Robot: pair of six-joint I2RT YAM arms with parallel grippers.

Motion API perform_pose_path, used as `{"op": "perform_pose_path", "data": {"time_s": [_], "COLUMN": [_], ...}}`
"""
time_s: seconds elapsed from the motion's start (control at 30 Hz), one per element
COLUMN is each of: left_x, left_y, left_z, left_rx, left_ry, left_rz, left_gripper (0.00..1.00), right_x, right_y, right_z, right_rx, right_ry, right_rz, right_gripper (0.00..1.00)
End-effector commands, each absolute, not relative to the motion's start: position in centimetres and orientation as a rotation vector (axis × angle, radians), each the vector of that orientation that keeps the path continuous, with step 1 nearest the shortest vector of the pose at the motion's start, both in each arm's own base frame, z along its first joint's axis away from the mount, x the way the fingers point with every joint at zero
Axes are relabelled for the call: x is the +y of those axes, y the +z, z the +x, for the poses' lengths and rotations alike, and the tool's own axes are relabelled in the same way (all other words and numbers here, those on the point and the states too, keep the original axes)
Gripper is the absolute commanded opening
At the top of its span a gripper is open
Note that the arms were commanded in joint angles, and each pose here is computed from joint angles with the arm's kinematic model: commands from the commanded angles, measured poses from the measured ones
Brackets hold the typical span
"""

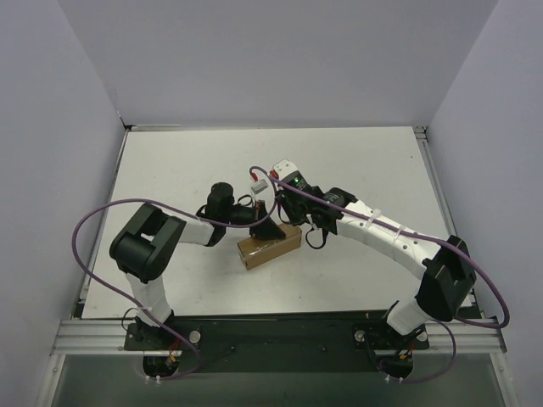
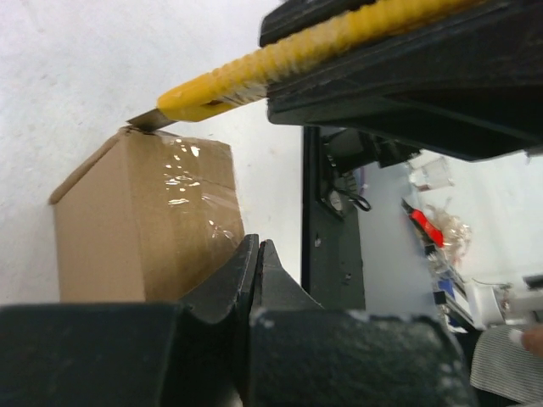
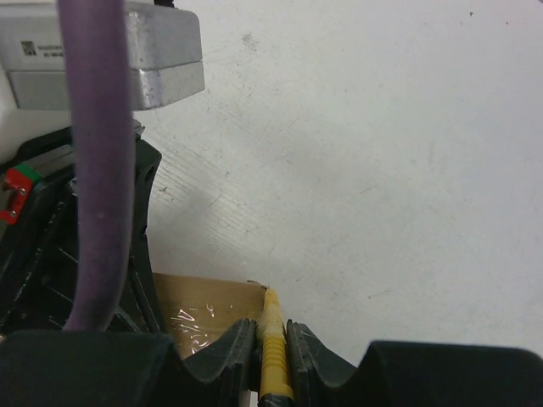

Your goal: Unpack the express box

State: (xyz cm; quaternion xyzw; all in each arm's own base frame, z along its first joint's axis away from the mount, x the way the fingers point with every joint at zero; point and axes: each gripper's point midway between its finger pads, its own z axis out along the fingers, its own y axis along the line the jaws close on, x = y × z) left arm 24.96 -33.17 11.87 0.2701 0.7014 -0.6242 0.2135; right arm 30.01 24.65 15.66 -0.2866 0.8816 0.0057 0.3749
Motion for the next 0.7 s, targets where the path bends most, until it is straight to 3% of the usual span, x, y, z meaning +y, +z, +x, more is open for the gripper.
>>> {"op": "perform_pose_path", "data": {"time_s": [0.0, 0.17, 0.43, 0.67], "left_x": [-33.0, -33.1, -30.4, -29.5], "left_y": [13.4, 11.5, 2.4, 1.2], "left_z": [23.7, 24.2, 26.8, 26.8], "left_rx": [1.849, 1.940, 2.364, 2.406], "left_ry": [-1.932, -1.905, -1.321, -1.221], "left_rz": [0.756, 0.705, 0.655, 0.670], "left_gripper": [0.00, 0.00, 0.00, 0.00], "right_x": [23.3, 23.2, 22.6, 22.1], "right_y": [16.8, 16.9, 17.8, 18.1], "right_z": [30.1, 30.1, 30.0, 29.3], "right_rx": [2.238, 2.232, 2.209, 2.213], "right_ry": [-0.042, -0.042, -0.040, -0.019], "right_rz": [-0.720, -0.714, -0.664, -0.636], "right_gripper": [0.00, 0.00, 0.00, 0.00]}}
